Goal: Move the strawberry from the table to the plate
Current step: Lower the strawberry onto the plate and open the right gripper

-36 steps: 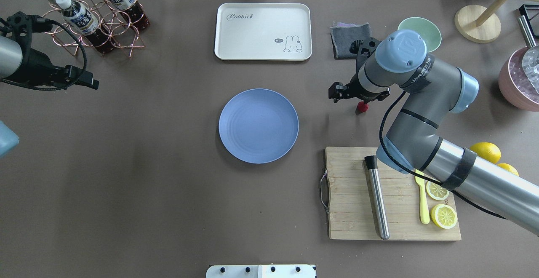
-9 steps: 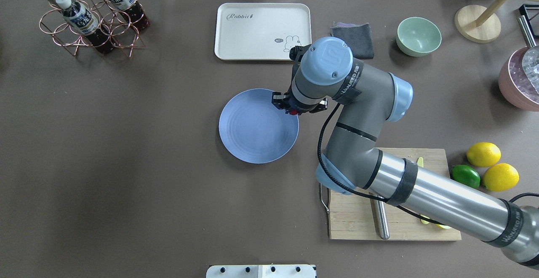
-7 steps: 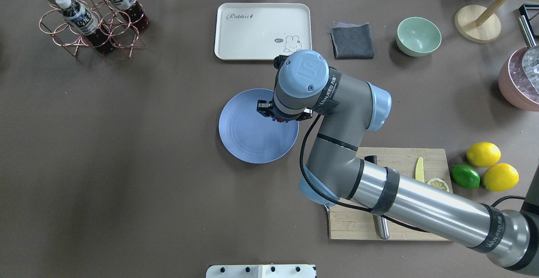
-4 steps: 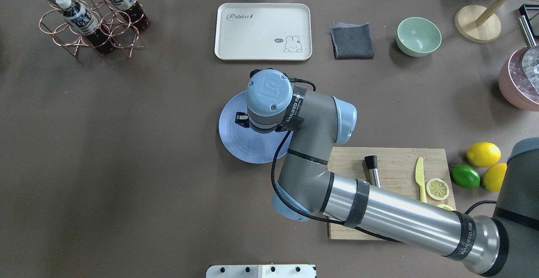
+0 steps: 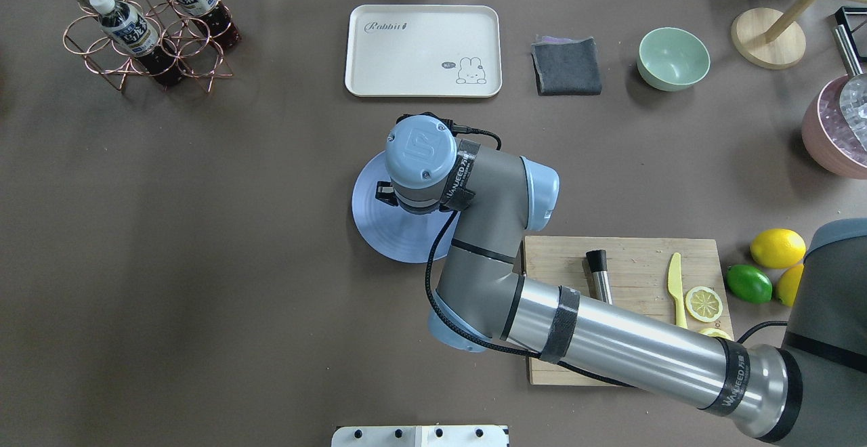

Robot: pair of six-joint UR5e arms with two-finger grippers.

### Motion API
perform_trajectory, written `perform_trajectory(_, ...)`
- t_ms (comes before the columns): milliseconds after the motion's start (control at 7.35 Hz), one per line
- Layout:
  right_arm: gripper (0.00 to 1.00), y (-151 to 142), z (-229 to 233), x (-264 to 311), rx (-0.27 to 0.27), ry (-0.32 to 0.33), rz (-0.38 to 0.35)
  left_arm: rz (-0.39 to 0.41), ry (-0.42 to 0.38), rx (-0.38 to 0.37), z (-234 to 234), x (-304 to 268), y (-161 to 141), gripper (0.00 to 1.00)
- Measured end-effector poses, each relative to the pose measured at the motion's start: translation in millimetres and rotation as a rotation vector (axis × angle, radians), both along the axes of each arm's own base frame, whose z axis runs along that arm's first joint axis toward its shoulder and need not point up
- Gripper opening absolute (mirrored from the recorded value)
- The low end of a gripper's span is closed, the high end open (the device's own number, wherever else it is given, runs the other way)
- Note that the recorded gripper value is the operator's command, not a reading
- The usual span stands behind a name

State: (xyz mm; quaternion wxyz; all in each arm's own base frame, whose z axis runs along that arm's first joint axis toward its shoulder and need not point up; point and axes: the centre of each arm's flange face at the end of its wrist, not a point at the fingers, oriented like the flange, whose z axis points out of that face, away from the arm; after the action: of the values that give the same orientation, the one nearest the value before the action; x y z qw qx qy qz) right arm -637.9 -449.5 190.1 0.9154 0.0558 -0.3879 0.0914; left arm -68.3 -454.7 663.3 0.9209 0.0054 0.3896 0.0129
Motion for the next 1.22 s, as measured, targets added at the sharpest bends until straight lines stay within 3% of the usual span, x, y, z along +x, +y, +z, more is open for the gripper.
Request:
perform_trajectory(272,0.0,-1.3,1.2,-2.7,0.0,0.006,-0.002,0.0,0.0,0.0,0.1,0.0,0.1,0.98)
perform_trajectory(544,0.8,-1.9,0.3,-3.0,0.004,0.002,0.0,0.001,0.0,0.0,-0.1,0.5,-0.2,0.98)
perform_trajectory(680,1.0,-2.0,0.0,-3.3,0.005,-0.004,0.002,0.001,0.0,0.0,-0.1,0.5,-0.3,0.98)
perform_trajectory(1225,1.0,-11.6,-9.5,8.8,0.015,-0.028,0.011,0.001,0.0,0.001,-0.3,0.6,-0.3,0.98)
